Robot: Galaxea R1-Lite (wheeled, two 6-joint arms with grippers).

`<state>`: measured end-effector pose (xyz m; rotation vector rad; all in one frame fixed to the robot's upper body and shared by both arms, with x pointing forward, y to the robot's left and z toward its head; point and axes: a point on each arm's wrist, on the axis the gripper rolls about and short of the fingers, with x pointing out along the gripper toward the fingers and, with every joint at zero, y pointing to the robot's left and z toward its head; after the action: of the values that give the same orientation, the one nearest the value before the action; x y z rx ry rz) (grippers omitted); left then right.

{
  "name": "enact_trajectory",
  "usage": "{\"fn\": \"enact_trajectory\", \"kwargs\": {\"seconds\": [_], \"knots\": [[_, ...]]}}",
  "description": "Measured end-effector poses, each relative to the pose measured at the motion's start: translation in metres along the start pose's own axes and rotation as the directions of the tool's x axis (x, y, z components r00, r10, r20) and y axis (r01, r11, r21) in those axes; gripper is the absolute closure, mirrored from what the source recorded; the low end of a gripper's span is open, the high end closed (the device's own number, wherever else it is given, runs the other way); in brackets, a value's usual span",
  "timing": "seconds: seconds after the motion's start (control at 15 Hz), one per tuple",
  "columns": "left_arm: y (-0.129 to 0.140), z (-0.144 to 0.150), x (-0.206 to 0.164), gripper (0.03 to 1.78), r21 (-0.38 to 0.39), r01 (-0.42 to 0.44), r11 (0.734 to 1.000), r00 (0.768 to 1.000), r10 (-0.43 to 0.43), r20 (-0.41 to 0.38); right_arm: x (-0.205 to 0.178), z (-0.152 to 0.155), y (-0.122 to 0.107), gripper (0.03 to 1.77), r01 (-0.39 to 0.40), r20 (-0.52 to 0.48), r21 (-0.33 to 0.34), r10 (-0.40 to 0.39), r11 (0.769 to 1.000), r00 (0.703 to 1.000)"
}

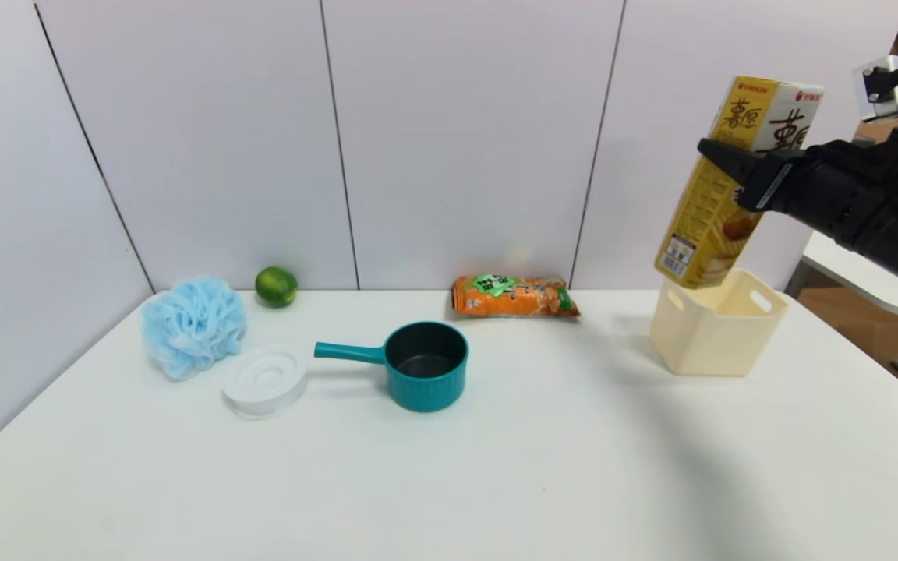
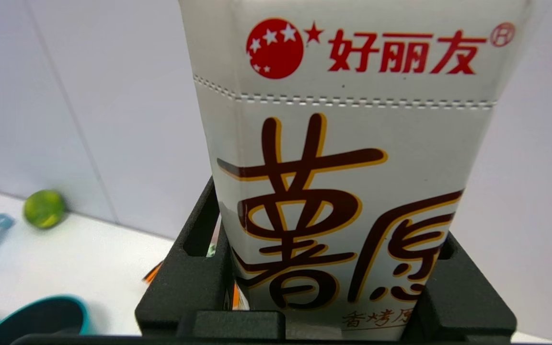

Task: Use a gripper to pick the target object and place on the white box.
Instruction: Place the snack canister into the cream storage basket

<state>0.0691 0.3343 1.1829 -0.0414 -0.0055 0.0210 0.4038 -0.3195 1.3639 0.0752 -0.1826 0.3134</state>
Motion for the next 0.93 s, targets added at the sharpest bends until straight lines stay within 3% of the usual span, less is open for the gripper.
{"fn": "enact_trajectory", "kwargs": {"seconds": [0.4, 0.93], "knots": [[0.000, 0.000, 0.000, 0.12, 0.001, 0.000, 1.000, 1.000, 0.000, 0.000, 0.024, -0.014, -0.046, 0.95, 0.104, -0.034, -0.010, -0.104, 0.995, 0.994], [0.000, 0.000, 0.000, 0.12, 0.000, 0.000, 1.000, 1.000, 0.000, 0.000, 0.044, -0.047, -0.078, 0.95, 0.156, -0.085, -0.015, -0.156, 0.988, 0.984]]}}
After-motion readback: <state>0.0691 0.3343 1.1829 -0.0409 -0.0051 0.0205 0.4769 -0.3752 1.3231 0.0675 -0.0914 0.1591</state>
